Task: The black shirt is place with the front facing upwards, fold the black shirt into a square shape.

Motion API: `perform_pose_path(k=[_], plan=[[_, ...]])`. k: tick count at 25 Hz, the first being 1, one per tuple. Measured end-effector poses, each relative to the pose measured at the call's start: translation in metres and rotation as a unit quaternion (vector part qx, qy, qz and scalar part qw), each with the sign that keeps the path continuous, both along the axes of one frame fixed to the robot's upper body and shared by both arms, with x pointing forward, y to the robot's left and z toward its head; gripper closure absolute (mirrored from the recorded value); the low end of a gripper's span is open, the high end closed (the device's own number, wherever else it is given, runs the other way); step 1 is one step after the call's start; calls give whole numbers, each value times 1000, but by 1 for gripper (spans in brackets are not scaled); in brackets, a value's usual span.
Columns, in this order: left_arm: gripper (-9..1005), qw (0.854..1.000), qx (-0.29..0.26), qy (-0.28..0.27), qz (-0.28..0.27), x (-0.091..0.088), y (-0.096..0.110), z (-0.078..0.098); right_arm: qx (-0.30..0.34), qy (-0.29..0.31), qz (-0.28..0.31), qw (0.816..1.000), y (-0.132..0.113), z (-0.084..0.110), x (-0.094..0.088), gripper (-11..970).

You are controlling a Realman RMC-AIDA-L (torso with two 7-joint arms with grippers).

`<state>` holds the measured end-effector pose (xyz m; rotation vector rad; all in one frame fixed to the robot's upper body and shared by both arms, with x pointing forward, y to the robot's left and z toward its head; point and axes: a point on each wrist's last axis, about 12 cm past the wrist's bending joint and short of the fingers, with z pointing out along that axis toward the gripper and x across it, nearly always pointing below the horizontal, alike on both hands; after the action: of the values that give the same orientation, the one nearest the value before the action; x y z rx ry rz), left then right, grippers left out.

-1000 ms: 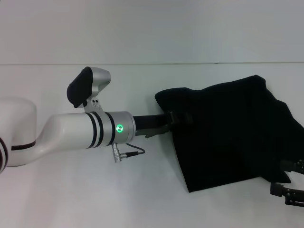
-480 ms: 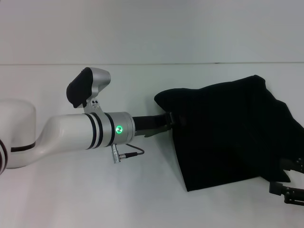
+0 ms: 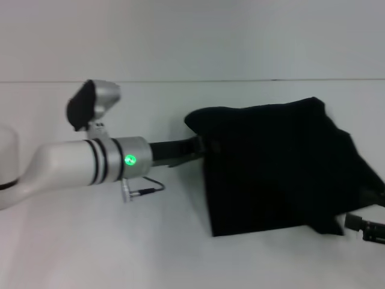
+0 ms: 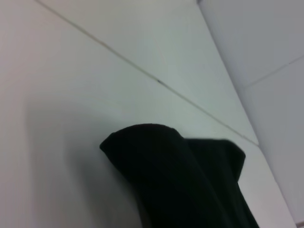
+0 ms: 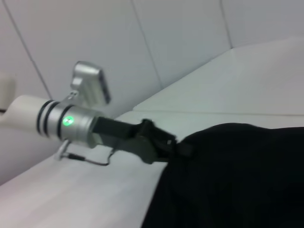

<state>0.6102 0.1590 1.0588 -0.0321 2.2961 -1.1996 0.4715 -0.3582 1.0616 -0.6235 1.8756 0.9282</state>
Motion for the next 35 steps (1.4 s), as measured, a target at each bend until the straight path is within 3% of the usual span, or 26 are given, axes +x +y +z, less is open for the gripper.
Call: perform_pose_path(k=[9, 17, 23, 28, 35], plan=[[884, 999, 29, 11, 9, -1, 62, 10, 51, 69, -46, 995, 8, 0, 22, 34], [885, 998, 51, 22, 12, -3, 100, 20, 118, 172, -48, 977, 33, 14, 58, 34], [885, 998, 58, 22, -11, -6, 104, 24, 149, 284, -50, 946, 54, 26, 83, 34], [886, 998, 56, 13, -25, -6, 102, 26, 129, 356, -43, 925, 67, 33, 96, 34], [883, 997, 68, -2, -36, -7, 103, 26, 113, 407, -56, 905, 80, 29, 105, 40]])
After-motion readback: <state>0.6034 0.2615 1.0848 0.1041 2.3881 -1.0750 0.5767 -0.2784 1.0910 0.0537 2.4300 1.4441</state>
